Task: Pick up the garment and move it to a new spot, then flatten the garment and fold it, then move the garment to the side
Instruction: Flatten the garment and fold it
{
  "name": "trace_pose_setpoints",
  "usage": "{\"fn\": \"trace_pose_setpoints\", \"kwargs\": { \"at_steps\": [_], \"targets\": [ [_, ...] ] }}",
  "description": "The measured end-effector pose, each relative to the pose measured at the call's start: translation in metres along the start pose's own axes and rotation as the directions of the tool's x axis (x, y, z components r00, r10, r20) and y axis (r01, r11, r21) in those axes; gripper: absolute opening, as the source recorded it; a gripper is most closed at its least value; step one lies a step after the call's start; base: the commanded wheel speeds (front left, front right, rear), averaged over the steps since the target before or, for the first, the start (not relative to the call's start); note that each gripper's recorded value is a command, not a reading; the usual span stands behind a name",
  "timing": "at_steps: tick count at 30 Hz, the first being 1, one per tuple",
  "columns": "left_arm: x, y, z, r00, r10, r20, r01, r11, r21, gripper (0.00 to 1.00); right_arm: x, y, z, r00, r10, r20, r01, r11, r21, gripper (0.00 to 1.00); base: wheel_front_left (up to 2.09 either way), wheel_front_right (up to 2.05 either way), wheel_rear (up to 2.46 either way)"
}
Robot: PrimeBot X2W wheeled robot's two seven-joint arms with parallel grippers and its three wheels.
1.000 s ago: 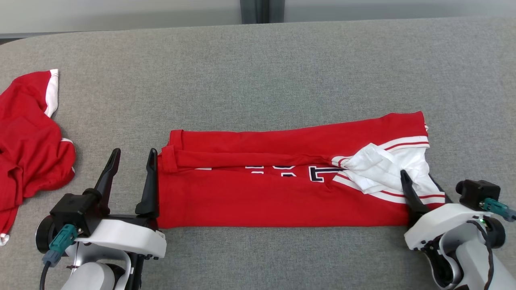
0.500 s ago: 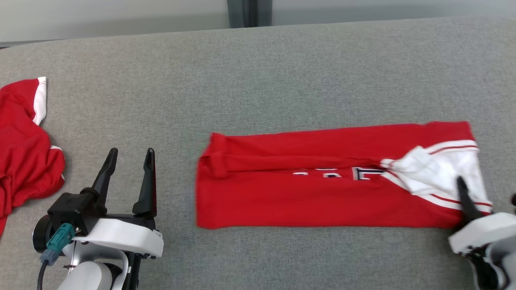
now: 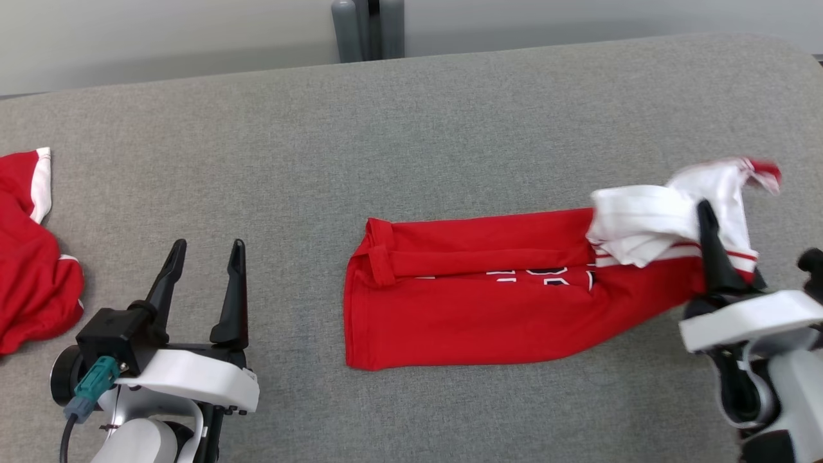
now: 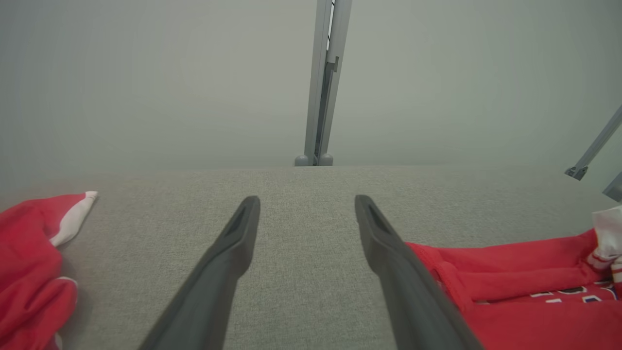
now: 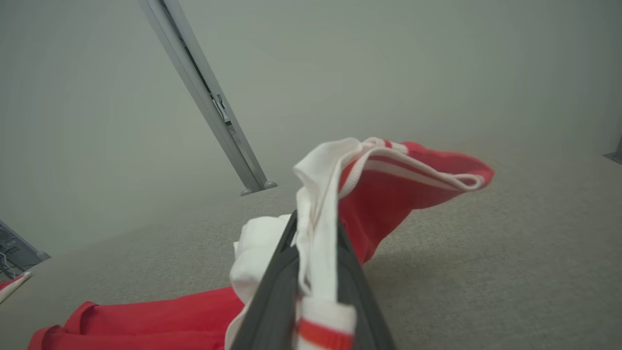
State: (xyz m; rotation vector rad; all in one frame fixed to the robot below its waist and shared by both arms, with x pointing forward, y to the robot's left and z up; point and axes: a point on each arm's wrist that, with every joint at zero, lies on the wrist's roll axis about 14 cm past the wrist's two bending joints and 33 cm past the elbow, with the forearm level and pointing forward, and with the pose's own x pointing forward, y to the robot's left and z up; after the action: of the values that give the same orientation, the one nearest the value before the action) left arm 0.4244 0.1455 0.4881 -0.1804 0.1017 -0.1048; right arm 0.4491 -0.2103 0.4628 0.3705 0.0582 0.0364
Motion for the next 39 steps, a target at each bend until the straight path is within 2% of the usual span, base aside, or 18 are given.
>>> {"fn": "trace_pose_setpoints", "kwargs": {
  "at_steps": [3,6,13,17,21,27,30,31,32,35,39],
  "targets": [
    [-0.001,-0.001,0.001,1.0,-0.004,-0.001,0.004,1.0,0.002,1.0,0.005,0.049,0.012,0.992,0.121,0.045,-0.123,0.992,0.034,0.0,0.0,0.0,0.0],
    [-0.004,-0.001,0.0,1.0,-0.003,-0.006,0.003,1.0,0.004,1.0,0.003,0.107,0.008,0.966,0.255,0.042,-0.258,0.962,0.086,0.0,0.0,0.0,0.0],
    [-0.009,0.002,0.002,1.0,0.006,-0.005,-0.006,1.0,0.001,1.0,-0.014,0.193,-0.032,0.887,0.457,-0.067,-0.443,0.883,0.158,0.0,0.0,0.0,0.0],
    [-0.014,0.007,0.0,1.0,0.024,-0.012,-0.024,1.0,0.0,1.0,-0.021,0.218,-0.059,0.845,0.517,-0.136,-0.489,0.85,0.197,0.0,0.0,0.0,0.0],
    [-0.015,0.009,-0.002,0.999,0.03,-0.017,-0.03,1.0,-0.005,1.0,-0.02,0.228,-0.081,0.822,0.539,-0.185,-0.501,0.838,0.216,0.0,0.0,0.0,0.0],
    [-0.019,0.015,-0.011,0.998,0.047,-0.045,-0.047,0.999,-0.004,1.0,-0.023,0.25,-0.1,0.777,0.59,-0.22,-0.525,0.8,0.291,0.0,0.0,0.0,0.0],
    [-0.019,0.015,-0.014,0.998,0.048,-0.052,-0.048,0.999,-0.004,1.0,-0.024,0.254,-0.108,0.763,0.599,-0.242,-0.526,0.794,0.304,0.0,0.0,0.0,0.0],
    [-0.018,0.015,-0.014,0.998,0.047,-0.052,-0.048,0.999,-0.004,1.0,-0.025,0.255,-0.109,0.759,0.602,-0.247,-0.527,0.791,0.31,0.33,0.0,0.0,0.0],
    [-0.017,0.015,-0.014,0.998,0.046,-0.052,-0.047,0.999,-0.003,1.0,-0.025,0.256,-0.11,0.755,0.605,-0.251,-0.526,0.789,0.318,0.97,0.0,0.0,0.0],
    [-0.014,0.013,-0.014,0.998,0.04,-0.051,-0.04,0.999,-0.002,1.0,-0.031,0.261,-0.114,0.74,0.62,-0.262,-0.529,0.776,0.343,1.0,0.0,0.0,0.0],
    [-0.011,0.011,-0.015,0.998,0.03,-0.055,-0.03,1.0,-0.002,1.0,-0.041,0.279,-0.106,0.708,0.667,-0.23,-0.563,0.73,0.387,1.0,0.0,0.0,0.0]
  ]
}}
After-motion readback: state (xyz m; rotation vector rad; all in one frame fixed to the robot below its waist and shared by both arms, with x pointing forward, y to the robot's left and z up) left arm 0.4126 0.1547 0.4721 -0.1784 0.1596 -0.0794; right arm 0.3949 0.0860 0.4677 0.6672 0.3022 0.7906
